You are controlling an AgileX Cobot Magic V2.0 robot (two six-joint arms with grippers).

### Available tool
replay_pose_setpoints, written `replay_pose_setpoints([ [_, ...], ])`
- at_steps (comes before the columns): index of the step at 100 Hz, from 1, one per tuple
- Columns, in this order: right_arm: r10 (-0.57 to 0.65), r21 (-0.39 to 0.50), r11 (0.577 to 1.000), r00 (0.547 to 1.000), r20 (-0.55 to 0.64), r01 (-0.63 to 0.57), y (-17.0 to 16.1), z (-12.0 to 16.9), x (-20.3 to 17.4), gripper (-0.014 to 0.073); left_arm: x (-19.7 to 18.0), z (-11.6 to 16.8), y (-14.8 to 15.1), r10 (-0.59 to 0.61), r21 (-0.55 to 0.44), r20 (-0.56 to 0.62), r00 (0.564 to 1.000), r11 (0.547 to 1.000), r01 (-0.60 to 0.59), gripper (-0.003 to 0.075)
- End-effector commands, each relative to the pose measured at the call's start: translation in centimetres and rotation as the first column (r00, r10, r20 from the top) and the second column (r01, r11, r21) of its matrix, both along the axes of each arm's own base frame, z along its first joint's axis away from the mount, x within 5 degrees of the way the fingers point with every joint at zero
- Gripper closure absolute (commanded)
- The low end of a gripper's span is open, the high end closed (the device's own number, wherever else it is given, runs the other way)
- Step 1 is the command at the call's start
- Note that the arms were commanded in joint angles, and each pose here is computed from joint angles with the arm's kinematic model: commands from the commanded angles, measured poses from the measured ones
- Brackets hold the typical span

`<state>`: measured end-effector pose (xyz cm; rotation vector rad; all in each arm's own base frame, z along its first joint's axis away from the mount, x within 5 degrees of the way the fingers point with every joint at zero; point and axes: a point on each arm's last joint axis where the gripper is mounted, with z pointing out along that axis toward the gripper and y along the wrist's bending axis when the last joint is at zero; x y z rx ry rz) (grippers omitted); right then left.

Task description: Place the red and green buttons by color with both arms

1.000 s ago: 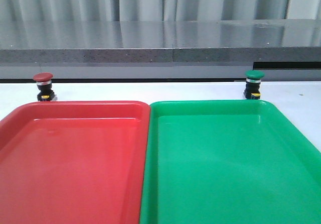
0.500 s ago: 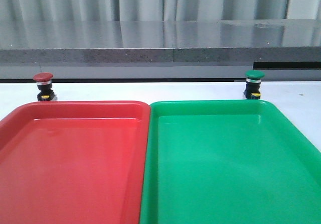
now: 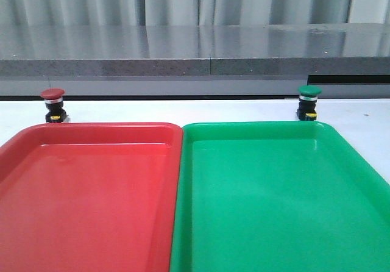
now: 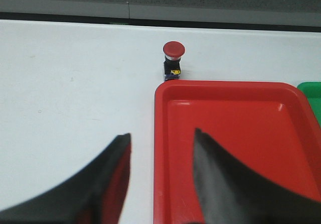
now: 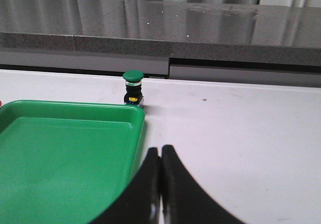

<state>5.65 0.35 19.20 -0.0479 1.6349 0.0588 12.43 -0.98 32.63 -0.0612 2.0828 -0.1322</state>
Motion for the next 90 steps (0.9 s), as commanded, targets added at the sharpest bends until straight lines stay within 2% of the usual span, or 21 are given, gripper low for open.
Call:
replay_pose_setpoints([
  [1, 0.0, -0.006, 1.0, 0.992, 0.124, 0.001, 0.0, 1.4, -0.2, 0.0661, 0.3, 1.7, 0.0, 0.003, -0.013, 0.093, 0.996, 1.0, -0.002, 0.018],
  [10, 0.0, -0.006, 1.0, 0.992, 0.124, 0.001, 0.0, 1.4, -0.2, 0.0661, 0.3, 1.7, 0.1, 0.003, 0.001, 0.099, 0.995, 1.0, -0.004, 0.0109],
  [33, 0.0, -0.006, 1.0, 0.992, 0.124, 0.001, 0.0, 1.4, -0.2, 0.0661, 0.4, 1.8, 0.0, 0.003, -0.009, 0.115, 0.993, 1.0, -0.002, 0.0111],
  [47, 0.0, -0.006, 1.0, 0.992, 0.124, 0.001, 0.0, 1.4, -0.2, 0.0661, 1.7, 2.6, -0.1, 0.003, -0.009, 0.114, 0.993, 1.0, -0.002, 0.0113],
  [69, 0.0, -0.006, 1.0, 0.992, 0.124, 0.001, 0.0, 1.4, -0.2, 0.0661, 7.4, 4.1, -0.5, -0.004, 0.009, 0.059, 0.998, 1.0, 0.004, 0.0113],
  [90, 0.0, -0.006, 1.0, 0.992, 0.124, 0.001, 0.0, 1.4, -0.2, 0.0661, 14.8, 3.6, -1.1, -0.006, 0.016, -0.019, 1.0, 1.0, 0.006, 0.0113],
])
